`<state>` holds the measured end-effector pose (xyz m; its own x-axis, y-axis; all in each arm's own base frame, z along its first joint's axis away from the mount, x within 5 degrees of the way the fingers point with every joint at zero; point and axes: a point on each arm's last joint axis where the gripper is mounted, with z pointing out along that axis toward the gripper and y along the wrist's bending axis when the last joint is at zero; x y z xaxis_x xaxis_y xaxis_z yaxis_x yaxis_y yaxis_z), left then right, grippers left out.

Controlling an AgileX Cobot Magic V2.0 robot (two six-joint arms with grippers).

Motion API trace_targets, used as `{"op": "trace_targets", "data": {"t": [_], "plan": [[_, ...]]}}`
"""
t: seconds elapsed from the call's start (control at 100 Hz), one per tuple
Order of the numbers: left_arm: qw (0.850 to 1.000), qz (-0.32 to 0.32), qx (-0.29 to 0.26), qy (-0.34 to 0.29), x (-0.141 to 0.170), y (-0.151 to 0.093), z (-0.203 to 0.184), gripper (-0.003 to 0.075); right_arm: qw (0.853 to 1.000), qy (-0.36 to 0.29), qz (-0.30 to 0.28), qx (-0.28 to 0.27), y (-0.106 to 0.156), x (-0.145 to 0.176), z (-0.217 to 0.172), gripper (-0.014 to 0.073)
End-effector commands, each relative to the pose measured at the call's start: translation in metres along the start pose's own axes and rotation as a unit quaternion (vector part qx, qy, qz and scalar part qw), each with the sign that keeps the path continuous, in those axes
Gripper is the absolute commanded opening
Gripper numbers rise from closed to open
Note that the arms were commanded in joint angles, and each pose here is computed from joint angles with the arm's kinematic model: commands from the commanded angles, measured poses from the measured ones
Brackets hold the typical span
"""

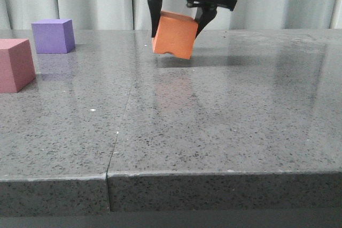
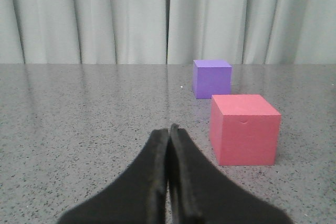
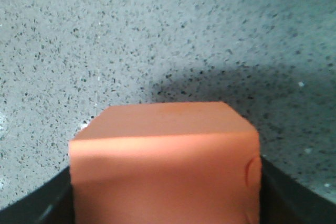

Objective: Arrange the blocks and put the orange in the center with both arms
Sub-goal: 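Carry the orange cube with the right gripper to the table center and lower it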

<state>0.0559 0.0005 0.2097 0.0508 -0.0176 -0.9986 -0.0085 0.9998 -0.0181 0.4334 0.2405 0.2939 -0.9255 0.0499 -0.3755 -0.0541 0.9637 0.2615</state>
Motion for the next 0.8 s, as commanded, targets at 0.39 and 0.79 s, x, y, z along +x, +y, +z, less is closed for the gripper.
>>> {"op": "trace_targets", "data": {"t": [0.39,0.79], "plan": [[0.999,-0.003,0.000,-0.034,0.005,0.000,-0.001,-0.0020,1.000,0.014,0.002,-0.002,0.001,0.002,-0.021,0.0403],[0.999,-0.003,0.000,-0.034,0.005,0.000,-0.001,-0.0020,1.000,0.016,0.006,-0.022,0.005,0.002,-0.028,0.0648]]}}
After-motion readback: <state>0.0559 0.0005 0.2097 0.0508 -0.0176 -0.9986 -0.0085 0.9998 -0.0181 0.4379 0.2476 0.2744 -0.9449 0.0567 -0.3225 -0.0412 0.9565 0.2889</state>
